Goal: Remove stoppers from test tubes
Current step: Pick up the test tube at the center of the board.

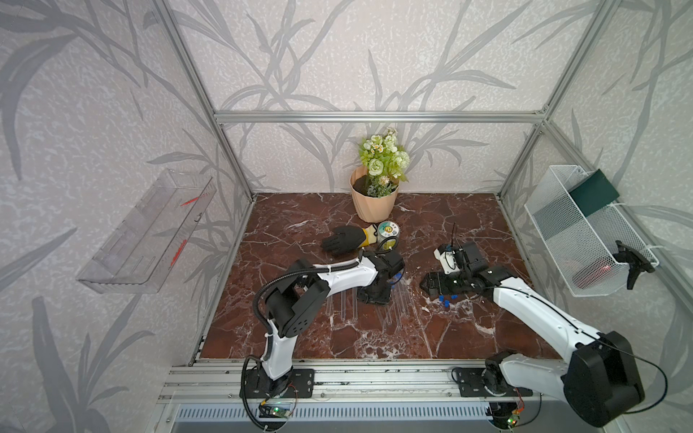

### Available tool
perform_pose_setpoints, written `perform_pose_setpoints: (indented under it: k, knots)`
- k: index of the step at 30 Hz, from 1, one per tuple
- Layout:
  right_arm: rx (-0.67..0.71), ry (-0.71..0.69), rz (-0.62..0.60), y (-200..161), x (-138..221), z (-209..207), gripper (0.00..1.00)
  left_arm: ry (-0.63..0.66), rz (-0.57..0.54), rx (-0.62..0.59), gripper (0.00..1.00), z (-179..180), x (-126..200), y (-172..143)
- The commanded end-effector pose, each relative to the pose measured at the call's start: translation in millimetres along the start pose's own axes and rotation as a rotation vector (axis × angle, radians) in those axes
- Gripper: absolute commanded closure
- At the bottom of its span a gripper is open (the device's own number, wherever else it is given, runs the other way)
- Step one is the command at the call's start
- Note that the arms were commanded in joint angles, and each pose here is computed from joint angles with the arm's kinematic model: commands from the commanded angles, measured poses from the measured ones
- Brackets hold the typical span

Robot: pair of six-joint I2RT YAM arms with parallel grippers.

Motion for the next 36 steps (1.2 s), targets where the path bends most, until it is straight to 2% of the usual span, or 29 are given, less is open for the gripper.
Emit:
perform_pose_setpoints:
  k: [1, 23, 28, 33, 36]
  knots:
    - [-0.004, -0.010, -0.001, 1.4, -1.6, -2.5, 0.09, 0.038, 0.040, 0.008, 0.63, 5.2, -8.0, -13.7]
    - [-0.012, 0.026, 0.020, 3.5, -5.6, 4.2, 0.09, 0.010, 0.005, 0.044, 0.88, 6.3, 0.8, -14.3]
    - [-0.018, 0.037, 0.025, 2.7, -5.6, 6.1, 0.09, 0.007, -0.016, 0.050, 0.90, 8.5, 7.9, -11.9]
    - [-0.029, 0.081, 0.023, 4.1, -3.6, 13.9, 0.09, 0.013, -0.094, 0.019, 0.90, 10.3, 26.6, -5.0]
    - [-0.042, 0.125, 0.024, 5.7, -1.7, 22.0, 0.09, -0.052, -0.184, -0.003, 0.89, 3.4, 43.6, 0.4]
Point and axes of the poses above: each gripper's point midway between its finger pads, its own x axis back along the fingers, its own z axis along the line the jaws close on, y = z × x, the point moved 1 cm from there along x, back along the fingers, and after that the axes turned 4 degrees about -x, right-handed, at the moved point
